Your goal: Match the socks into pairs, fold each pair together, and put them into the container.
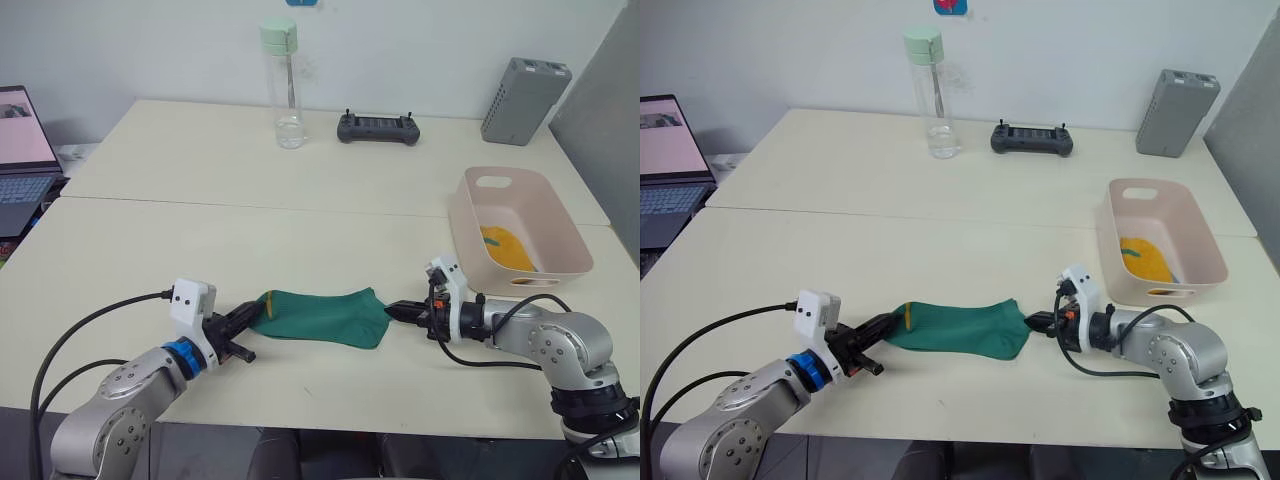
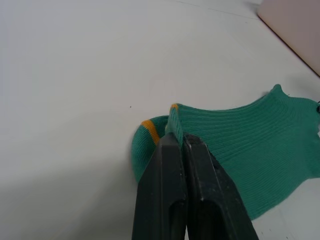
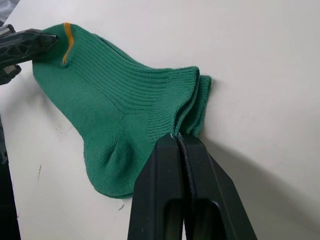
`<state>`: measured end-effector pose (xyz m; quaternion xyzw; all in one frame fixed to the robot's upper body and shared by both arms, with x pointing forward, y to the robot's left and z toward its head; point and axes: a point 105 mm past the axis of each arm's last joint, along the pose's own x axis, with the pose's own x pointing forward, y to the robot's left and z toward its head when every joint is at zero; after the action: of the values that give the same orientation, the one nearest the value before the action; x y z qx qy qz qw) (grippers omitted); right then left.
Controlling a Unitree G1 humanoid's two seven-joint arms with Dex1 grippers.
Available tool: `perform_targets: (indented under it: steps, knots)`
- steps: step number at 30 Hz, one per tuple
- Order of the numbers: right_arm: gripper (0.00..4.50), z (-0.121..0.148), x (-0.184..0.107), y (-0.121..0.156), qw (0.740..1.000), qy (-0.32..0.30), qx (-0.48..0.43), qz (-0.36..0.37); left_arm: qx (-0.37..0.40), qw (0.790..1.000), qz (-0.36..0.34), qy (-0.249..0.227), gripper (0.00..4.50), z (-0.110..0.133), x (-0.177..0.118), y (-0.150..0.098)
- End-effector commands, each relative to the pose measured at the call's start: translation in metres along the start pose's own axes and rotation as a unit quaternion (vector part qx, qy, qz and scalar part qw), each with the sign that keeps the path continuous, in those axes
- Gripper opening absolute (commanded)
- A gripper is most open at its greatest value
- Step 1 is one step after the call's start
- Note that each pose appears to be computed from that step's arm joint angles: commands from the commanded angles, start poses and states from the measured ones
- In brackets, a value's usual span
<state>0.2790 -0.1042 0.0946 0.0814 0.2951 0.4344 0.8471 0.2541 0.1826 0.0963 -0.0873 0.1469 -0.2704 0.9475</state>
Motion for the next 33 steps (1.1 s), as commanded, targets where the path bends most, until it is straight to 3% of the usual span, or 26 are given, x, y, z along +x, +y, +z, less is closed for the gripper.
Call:
perform_targets:
  steps: [1,10,14,20,24,27,30,33]
  knots:
    - [0.02,0.009,-0.003,0.006,1.0,-0.017,-0.013,0.008,0.013,1.0,-0.008,-0.013,0.0,0.007,0.001,-0.002]
    - [0.02,0.012,-0.004,0.008,0.999,-0.024,-0.027,0.008,0.02,1.0,-0.019,-0.012,0.0,0.005,0.003,-0.003]
    - [0.96,0.016,-0.009,0.004,0.999,-0.042,-0.033,-0.006,0.021,1.0,-0.023,-0.002,0.92,0.003,0.003,-0.002]
    - [3.13,0.044,-0.026,0.013,0.992,-0.101,-0.081,-0.004,0.054,0.999,0.001,0.009,2.86,0.021,-0.028,0.022]
    - [3.13,0.059,-0.012,0.038,0.974,-0.115,-0.195,0.035,0.119,0.992,-0.052,-0.003,2.86,0.057,-0.035,0.024]
    - [2.53,0.063,0.007,0.052,0.965,-0.128,-0.218,0.07,0.179,0.978,-0.104,-0.011,2.7,0.072,-0.02,0.014]
    - [1.54,0.055,0.029,0.058,0.957,-0.113,-0.25,0.094,0.232,0.957,-0.174,0.015,2.08,0.06,-0.002,-0.001]
    - [0.42,0.044,0.048,0.057,0.953,-0.098,-0.265,0.109,0.288,0.933,-0.21,0.051,1.1,0.039,0.011,0.0]
